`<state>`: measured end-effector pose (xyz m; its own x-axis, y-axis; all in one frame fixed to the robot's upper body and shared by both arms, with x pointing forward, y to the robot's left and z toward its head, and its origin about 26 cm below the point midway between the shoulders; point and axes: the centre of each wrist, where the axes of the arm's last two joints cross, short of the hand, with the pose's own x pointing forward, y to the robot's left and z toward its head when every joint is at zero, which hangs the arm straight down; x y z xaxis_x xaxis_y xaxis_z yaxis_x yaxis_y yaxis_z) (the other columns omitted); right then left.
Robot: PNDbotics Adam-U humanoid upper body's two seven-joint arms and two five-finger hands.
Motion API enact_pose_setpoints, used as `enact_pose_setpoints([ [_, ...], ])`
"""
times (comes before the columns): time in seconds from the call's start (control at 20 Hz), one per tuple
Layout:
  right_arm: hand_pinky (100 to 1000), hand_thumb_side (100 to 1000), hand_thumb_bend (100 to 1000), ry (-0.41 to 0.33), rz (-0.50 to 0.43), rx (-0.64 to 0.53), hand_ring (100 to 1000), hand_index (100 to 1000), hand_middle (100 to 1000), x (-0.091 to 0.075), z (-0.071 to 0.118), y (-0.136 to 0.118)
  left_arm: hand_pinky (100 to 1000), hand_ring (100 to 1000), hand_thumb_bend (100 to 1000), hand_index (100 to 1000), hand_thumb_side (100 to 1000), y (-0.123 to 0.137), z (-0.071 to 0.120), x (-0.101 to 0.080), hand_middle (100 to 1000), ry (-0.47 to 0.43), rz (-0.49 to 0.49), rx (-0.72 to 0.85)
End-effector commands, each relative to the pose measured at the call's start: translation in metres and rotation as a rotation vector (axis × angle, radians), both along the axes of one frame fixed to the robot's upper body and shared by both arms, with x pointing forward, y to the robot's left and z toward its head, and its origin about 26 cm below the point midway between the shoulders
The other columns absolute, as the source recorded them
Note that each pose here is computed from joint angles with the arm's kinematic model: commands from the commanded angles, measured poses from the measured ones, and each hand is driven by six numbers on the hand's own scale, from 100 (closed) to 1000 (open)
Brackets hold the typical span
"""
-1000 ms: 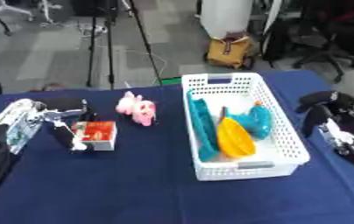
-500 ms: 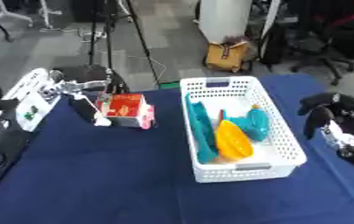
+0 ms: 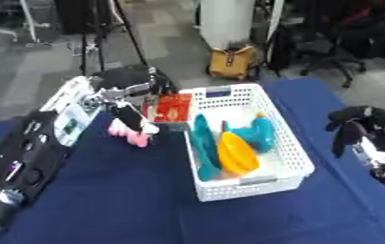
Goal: Pick up objects on the table and place them in the box.
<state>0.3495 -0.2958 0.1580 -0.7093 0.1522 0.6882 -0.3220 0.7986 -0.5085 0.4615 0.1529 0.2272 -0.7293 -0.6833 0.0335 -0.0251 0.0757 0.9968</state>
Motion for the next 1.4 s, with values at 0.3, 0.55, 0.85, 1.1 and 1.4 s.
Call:
enact_pose_setpoints([
  [0.3,336,528,100,-0.045,0.034,-0.004,408,727,560,0.000,0.016,0.006,616,518,312,780,100,-0.028,0.018,-0.015,446,-0.156,-0.015,-0.115],
  [0.55,336,528,100,-0.046,0.032,-0.005,407,728,560,-0.001,0.017,0.005,692,557,431,781,100,-0.031,0.001,-0.013,486,-0.229,-0.027,-0.066],
  [0.85,336,528,100,-0.047,0.030,-0.005,407,728,560,-0.001,0.017,0.004,759,593,528,800,154,-0.030,-0.029,-0.006,539,-0.278,-0.011,0.005],
  [1.1,335,527,100,-0.049,0.027,-0.005,406,728,560,0.000,0.017,0.003,818,698,660,827,510,-0.028,-0.050,-0.003,677,-0.290,-0.007,0.078],
  [1.4,335,528,100,-0.049,0.024,-0.002,405,728,560,0.000,0.015,0.003,802,819,602,868,832,-0.028,-0.058,-0.001,828,-0.337,-0.004,0.068],
])
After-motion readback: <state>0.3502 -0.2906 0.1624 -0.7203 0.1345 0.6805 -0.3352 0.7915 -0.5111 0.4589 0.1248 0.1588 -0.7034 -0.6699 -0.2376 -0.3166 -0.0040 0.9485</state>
